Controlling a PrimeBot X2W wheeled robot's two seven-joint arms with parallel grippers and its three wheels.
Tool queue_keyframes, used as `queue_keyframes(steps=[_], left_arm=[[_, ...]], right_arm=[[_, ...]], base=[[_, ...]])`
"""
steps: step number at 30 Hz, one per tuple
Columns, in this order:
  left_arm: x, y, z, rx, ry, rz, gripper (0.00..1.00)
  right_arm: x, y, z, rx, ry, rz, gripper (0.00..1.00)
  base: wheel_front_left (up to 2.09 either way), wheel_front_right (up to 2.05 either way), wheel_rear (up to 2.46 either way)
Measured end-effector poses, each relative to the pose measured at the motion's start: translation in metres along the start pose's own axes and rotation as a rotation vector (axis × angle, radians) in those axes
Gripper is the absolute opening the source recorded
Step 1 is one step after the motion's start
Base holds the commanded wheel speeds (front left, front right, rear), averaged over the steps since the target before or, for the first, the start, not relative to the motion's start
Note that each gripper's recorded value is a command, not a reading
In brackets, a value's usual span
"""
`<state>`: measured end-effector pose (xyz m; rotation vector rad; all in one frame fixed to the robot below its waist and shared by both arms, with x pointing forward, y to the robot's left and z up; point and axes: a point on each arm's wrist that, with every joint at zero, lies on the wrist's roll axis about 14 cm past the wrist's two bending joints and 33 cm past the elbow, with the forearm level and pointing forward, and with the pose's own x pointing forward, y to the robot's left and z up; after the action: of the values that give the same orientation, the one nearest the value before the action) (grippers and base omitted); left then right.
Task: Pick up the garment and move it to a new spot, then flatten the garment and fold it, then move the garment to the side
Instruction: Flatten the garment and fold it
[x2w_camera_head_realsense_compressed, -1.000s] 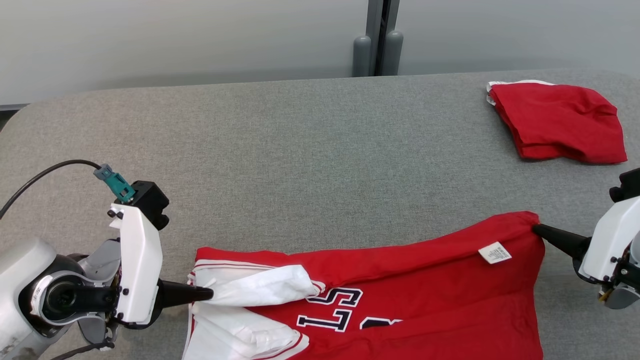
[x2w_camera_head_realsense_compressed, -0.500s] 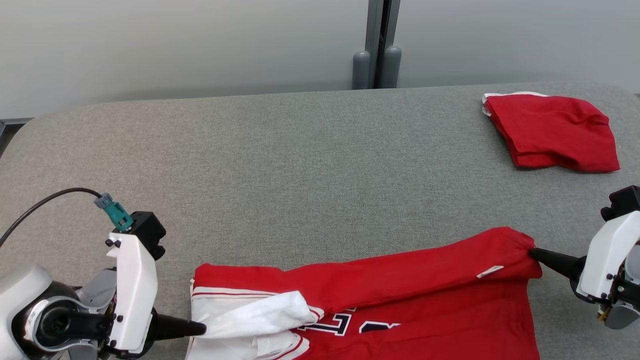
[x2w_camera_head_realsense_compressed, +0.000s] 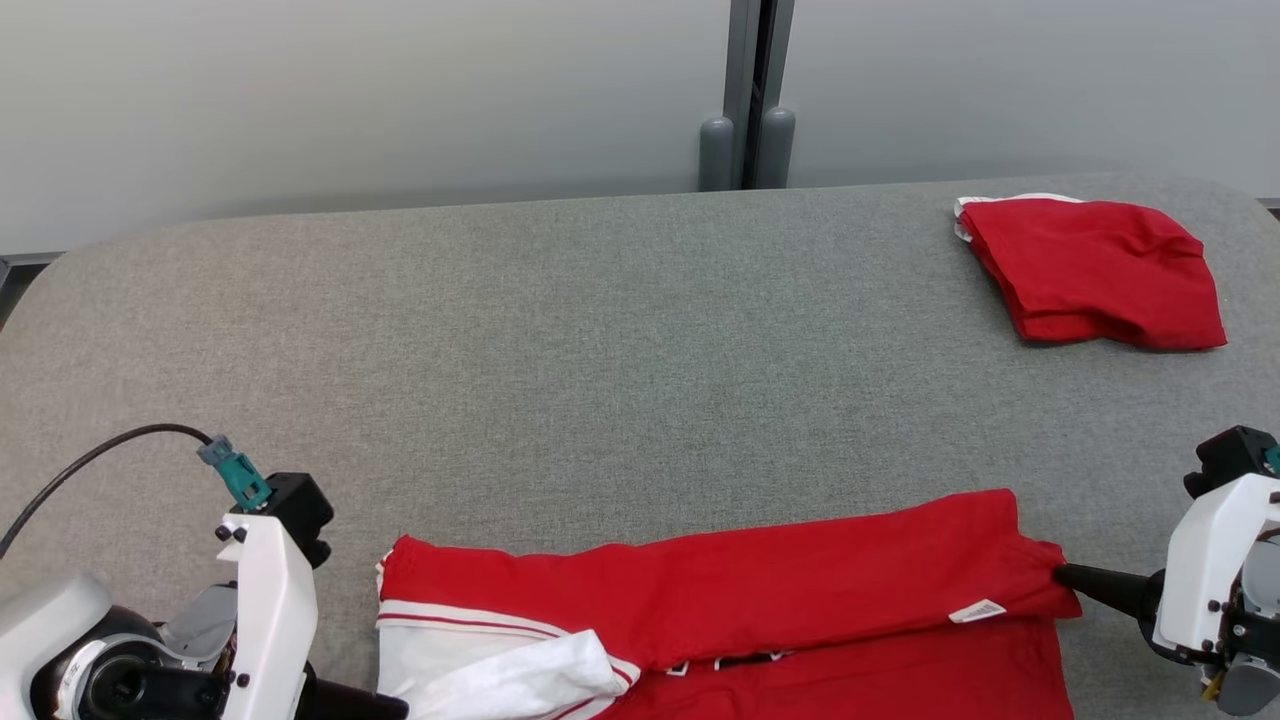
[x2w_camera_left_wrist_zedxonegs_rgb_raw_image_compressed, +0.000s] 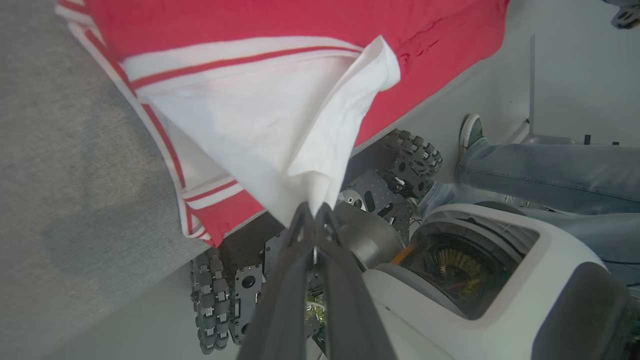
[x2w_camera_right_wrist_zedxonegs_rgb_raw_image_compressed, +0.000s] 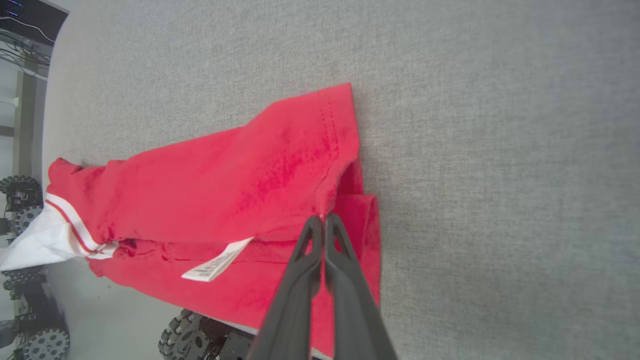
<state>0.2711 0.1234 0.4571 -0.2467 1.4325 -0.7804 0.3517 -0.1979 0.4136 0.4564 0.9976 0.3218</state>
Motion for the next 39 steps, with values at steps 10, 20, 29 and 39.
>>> queue_keyframes(steps=[10,20,29,39], left_arm=[[0.006,-0.001,-0.006,0.0,0.034,-0.004,0.1],[0.012,0.004,-0.009,-0.001,0.042,0.01,1.0],[-0.013,-0.002,0.025,0.069,-0.177,0.036,1.0],[-0.056,-0.001,0.083,0.207,-0.637,0.156,1.0]], right_arm=[[0.001,-0.002,-0.007,0.003,0.007,-0.009,0.47],[0.001,0.001,-0.016,0.016,0.01,0.003,1.0],[-0.026,-0.003,0.016,-0.017,-0.183,-0.017,1.0],[-0.053,0.017,0.059,-0.081,-0.522,0.001,1.0]], base=[[0.0,0.0,0.0],[0.0,0.0,0.0],[0.0,0.0,0.0],[0.0,0.0,0.0]])
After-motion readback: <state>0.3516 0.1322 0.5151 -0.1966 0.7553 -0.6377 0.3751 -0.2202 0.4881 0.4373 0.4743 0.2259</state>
